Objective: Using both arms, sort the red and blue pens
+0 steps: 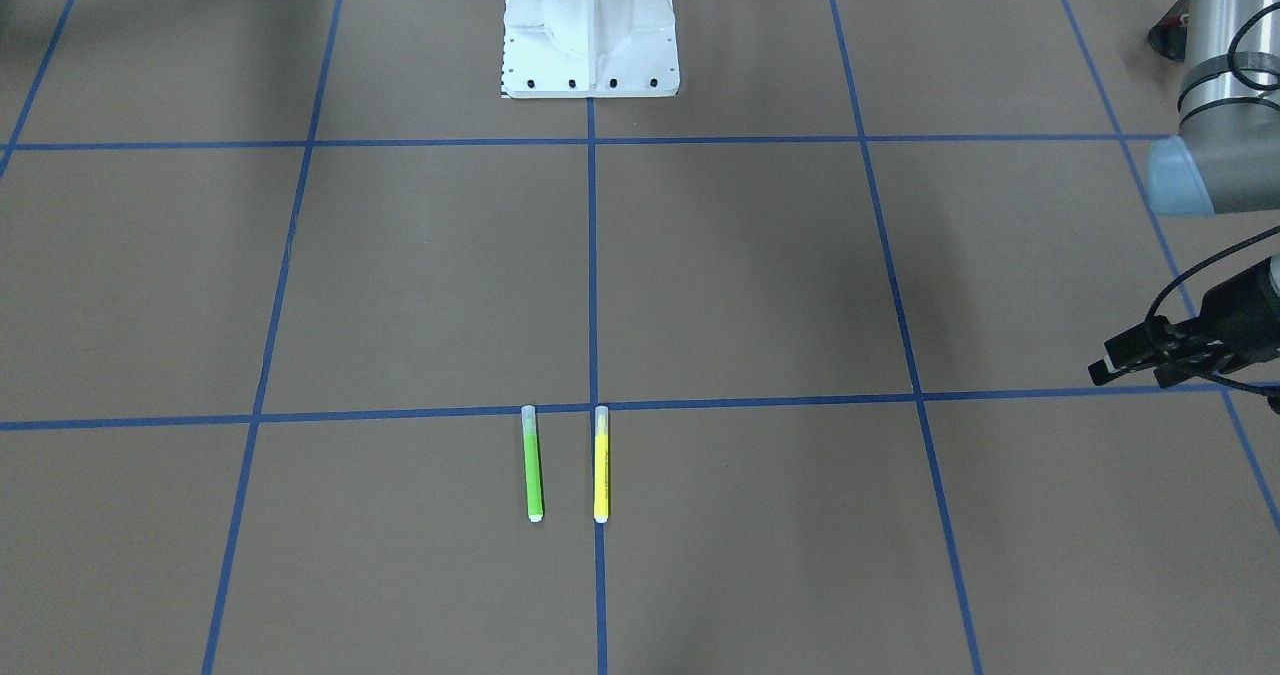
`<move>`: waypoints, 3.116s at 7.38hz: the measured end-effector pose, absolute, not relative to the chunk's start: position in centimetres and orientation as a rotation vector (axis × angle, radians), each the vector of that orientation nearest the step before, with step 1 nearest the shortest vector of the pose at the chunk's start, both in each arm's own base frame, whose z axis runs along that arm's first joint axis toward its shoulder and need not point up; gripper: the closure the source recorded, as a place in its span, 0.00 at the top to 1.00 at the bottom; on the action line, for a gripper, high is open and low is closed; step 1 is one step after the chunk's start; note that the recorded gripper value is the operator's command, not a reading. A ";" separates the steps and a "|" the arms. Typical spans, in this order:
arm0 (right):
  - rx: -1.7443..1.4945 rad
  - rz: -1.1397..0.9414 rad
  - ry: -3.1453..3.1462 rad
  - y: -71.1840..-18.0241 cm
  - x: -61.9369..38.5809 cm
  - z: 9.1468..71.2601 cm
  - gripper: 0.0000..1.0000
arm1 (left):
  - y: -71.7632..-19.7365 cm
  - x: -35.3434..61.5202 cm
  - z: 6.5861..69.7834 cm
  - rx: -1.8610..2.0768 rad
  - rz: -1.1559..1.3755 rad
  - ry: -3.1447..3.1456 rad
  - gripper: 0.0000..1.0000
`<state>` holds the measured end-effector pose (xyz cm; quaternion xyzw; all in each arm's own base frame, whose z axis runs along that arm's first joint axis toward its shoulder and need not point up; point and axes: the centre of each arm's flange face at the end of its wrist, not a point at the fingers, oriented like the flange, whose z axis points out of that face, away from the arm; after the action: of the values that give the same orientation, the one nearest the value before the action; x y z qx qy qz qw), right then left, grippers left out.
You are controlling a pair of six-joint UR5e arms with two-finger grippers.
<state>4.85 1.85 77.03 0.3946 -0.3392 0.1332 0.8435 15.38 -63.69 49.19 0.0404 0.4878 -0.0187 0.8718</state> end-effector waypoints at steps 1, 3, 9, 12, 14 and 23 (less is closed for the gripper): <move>0.816 0.291 -0.712 2.9 4.1 77.1 0.00 | -63.6 15.4 48.8 0.085 -0.044 1.022 0.92; 0.797 0.301 -0.701 4.0 3.4 77.3 0.00 | -63.4 15.5 48.1 0.092 -0.046 1.027 0.92; 0.766 0.384 -0.627 5.8 2.2 77.9 0.00 | -63.3 15.7 47.5 0.086 -0.062 1.032 0.92; 0.770 0.415 -0.618 6.3 1.7 77.9 0.00 | -63.3 15.7 47.4 0.087 -0.061 1.033 0.92; 0.769 0.433 -0.616 6.7 1.3 77.9 0.99 | -63.3 15.7 47.1 0.090 -0.059 1.034 0.92; 0.786 0.379 -0.641 -5.7 12.3 75.2 1.00 | -63.0 16.3 46.9 0.074 -0.074 1.038 0.92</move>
<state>12.32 -5.72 75.20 0.3741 -0.3053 0.1804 0.8569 16.33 -62.97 46.93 0.0353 0.4956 -0.0353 0.8671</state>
